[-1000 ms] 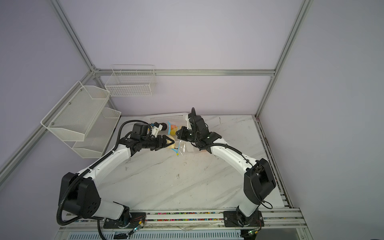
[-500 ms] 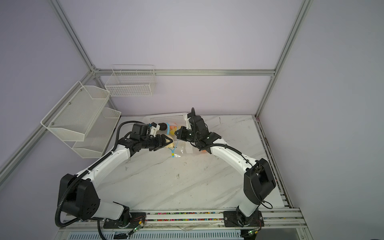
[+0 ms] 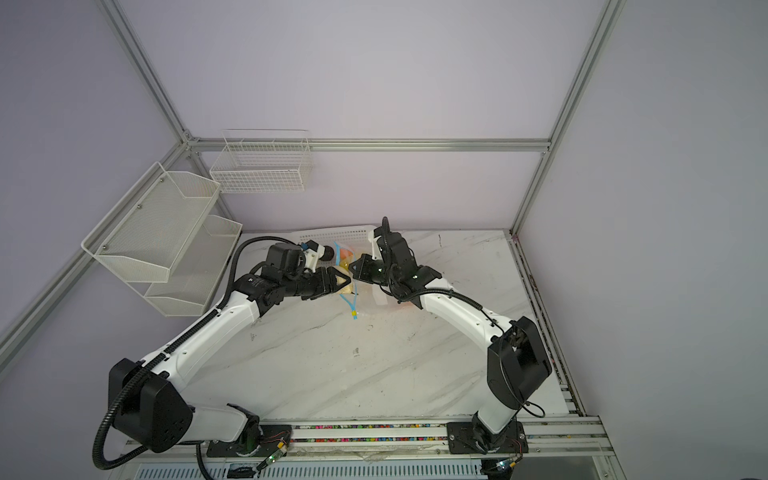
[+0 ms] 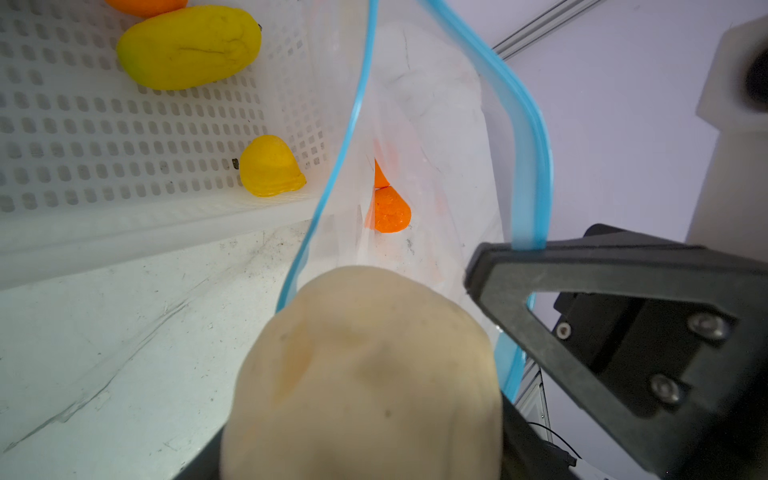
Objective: Place the food in the zip-top bag and seal the zipper
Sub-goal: 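Lower the held pear into the bag mouth beside the right gripper, then open the left gripper to release the pear inside the bag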
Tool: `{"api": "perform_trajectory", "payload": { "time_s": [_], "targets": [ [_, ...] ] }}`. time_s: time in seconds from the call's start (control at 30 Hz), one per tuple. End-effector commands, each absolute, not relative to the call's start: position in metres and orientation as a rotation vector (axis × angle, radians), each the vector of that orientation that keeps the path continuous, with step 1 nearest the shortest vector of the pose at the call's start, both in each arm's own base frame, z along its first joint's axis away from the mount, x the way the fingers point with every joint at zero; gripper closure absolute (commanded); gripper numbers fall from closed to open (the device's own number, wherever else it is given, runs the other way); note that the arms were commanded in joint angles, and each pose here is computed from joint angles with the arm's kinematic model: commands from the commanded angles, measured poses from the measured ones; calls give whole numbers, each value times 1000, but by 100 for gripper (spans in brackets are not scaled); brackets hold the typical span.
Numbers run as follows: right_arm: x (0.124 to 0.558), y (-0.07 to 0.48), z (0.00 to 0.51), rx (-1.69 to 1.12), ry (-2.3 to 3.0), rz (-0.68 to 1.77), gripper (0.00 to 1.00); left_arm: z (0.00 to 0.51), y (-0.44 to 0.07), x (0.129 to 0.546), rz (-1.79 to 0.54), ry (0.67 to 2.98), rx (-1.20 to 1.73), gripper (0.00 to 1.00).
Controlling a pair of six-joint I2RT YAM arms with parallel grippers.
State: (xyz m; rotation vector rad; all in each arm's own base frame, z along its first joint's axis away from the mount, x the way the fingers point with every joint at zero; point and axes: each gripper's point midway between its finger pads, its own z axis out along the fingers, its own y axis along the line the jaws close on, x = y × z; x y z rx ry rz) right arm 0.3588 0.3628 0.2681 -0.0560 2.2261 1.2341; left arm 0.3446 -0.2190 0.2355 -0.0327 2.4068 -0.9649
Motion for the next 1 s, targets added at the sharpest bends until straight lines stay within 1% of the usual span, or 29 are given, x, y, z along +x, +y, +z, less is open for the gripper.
{"api": "perform_trajectory", "payload": {
  "time_s": [0.0,0.1,0.23,0.4,0.5,0.77,0.87,0.97],
  "targets": [
    [351,365,286,-74,2176,1283,100,273,-224,353,-927,2325,41,53],
    [351,365,285,-73,2177,1284,100,259,-228,357,-894,2370,50,52],
    [351,365,286,-74,2174,1284,100,253,-229,357,-839,2402,67,51],
    [351,365,285,-74,2175,1286,100,246,-229,357,-757,2447,92,47],
    [351,366,285,-76,2175,1286,100,247,-231,357,-756,2446,100,42],
    [351,366,283,-75,2178,1285,100,255,-233,357,-757,2425,117,21],
    [351,366,283,-75,2178,1288,100,255,-233,357,-758,2425,119,17],
    [351,366,283,-75,2178,1288,100,256,-233,357,-761,2422,120,14]
  ]
}}
